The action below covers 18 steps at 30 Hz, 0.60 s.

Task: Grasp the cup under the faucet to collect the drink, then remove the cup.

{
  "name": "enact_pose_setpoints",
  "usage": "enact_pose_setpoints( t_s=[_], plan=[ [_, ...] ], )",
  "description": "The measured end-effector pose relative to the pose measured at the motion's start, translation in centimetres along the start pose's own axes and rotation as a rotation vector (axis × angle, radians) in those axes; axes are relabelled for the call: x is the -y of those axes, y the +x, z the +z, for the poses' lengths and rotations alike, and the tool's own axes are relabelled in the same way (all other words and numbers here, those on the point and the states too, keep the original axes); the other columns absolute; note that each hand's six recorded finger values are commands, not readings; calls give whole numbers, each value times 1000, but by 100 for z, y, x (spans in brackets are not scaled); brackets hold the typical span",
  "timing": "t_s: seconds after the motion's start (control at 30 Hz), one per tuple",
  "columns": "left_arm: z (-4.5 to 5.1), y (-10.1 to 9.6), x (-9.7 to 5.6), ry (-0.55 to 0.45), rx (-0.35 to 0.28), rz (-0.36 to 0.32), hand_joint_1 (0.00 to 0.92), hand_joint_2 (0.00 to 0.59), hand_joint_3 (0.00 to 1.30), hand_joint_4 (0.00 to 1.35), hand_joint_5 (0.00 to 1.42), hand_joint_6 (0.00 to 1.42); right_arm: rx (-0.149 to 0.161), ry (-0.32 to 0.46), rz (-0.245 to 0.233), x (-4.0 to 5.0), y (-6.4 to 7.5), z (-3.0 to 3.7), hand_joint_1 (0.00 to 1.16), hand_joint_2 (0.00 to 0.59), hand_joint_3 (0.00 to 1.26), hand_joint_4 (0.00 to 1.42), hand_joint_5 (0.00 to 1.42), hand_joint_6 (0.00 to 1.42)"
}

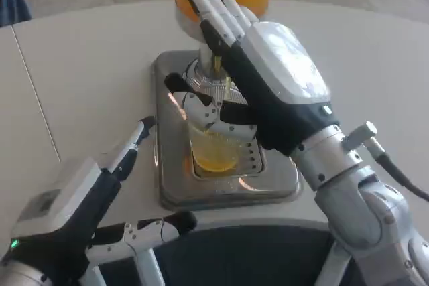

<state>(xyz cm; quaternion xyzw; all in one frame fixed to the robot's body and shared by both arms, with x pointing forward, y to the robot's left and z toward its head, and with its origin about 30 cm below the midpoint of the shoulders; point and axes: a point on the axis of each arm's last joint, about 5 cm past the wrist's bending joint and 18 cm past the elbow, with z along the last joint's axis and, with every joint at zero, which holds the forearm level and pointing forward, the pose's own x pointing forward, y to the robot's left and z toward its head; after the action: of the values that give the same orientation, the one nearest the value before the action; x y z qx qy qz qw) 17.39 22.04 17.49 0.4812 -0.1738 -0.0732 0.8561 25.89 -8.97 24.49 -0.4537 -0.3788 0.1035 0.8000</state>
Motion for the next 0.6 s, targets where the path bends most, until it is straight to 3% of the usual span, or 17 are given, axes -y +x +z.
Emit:
enact_pose_setpoints(
  t_s=[0.37,0.6],
  plan=[
    [99,105,81,-54,-59,51,150,58,0,0,104,333,-1,0,0,0,0,3,377,467,0,0,0,16],
    [171,192,150,-71,-58,69,151,58,0,0,107,330,-2,1,-2,3,-1,6,377,467,0,0,0,16]
  ],
)
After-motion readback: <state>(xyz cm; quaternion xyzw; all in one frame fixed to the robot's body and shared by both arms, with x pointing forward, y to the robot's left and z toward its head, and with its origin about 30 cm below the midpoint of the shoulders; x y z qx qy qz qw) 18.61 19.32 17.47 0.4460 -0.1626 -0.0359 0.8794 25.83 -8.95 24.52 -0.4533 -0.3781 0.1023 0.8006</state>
